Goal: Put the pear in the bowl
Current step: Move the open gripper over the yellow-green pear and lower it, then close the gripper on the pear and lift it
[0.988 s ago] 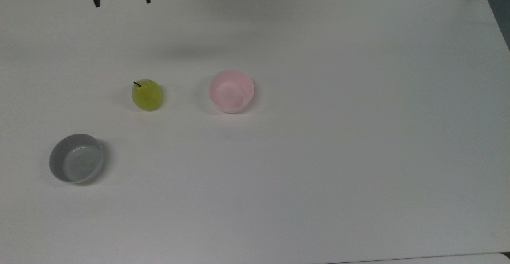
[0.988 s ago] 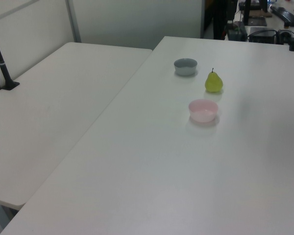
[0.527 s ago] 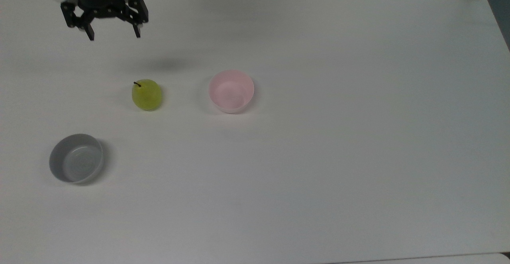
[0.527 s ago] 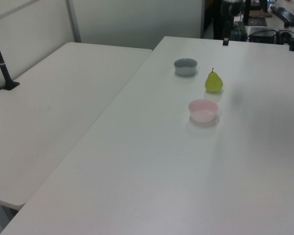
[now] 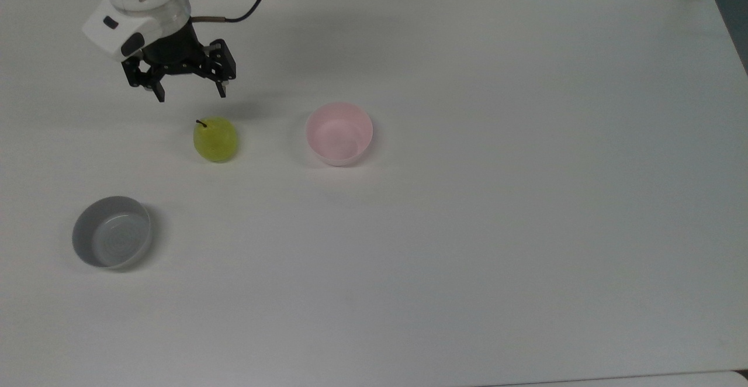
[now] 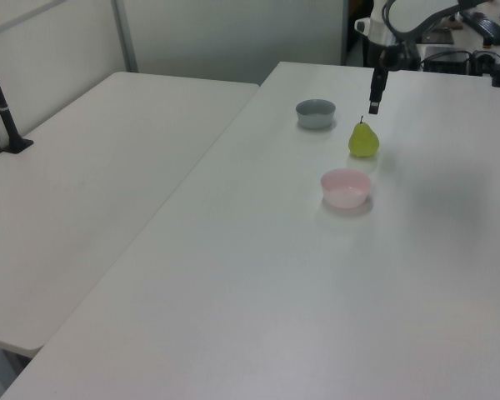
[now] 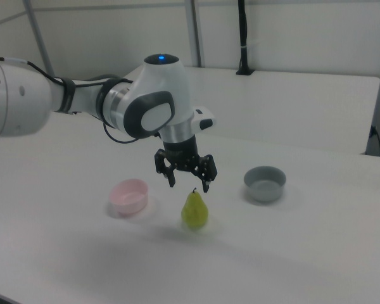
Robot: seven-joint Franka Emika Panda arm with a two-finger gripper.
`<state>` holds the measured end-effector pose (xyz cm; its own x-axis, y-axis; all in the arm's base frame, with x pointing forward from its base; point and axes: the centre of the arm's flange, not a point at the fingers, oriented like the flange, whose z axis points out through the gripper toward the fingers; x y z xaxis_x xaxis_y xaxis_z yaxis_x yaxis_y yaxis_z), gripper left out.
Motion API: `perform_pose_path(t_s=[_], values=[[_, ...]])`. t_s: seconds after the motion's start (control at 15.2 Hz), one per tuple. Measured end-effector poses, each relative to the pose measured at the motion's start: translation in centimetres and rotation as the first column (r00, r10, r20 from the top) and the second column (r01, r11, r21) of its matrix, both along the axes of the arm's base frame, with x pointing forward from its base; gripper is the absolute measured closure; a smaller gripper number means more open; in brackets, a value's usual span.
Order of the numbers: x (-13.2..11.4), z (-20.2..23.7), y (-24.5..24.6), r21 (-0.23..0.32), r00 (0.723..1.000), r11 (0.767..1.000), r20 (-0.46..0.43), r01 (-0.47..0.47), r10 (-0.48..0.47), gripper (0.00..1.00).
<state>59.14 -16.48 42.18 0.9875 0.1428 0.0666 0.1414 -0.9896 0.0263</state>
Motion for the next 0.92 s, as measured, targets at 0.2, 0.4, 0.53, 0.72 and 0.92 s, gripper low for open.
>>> perform_pose_path(t_s=[0.2, 0.4, 0.53, 0.72, 0.92], values=[[1.0, -3.0, 0.4, -0.002, 1.0, 1.0, -0.005, -0.008, 0.008, 0.0], [1.6, -5.7, 0.5, -0.003, 1.0, 1.0, -0.017, -0.012, 0.012, 0.0], [1.9, -7.0, 0.5, -0.003, 1.0, 1.0, -0.025, -0.013, 0.013, 0.0], [1.9, -7.7, 0.5, -0.002, 0.999, 1.0, -0.034, -0.014, 0.014, 0.01], [1.7, -8.2, 0.7, 0.001, 0.999, 1.0, -0.045, -0.016, 0.016, 0.12]])
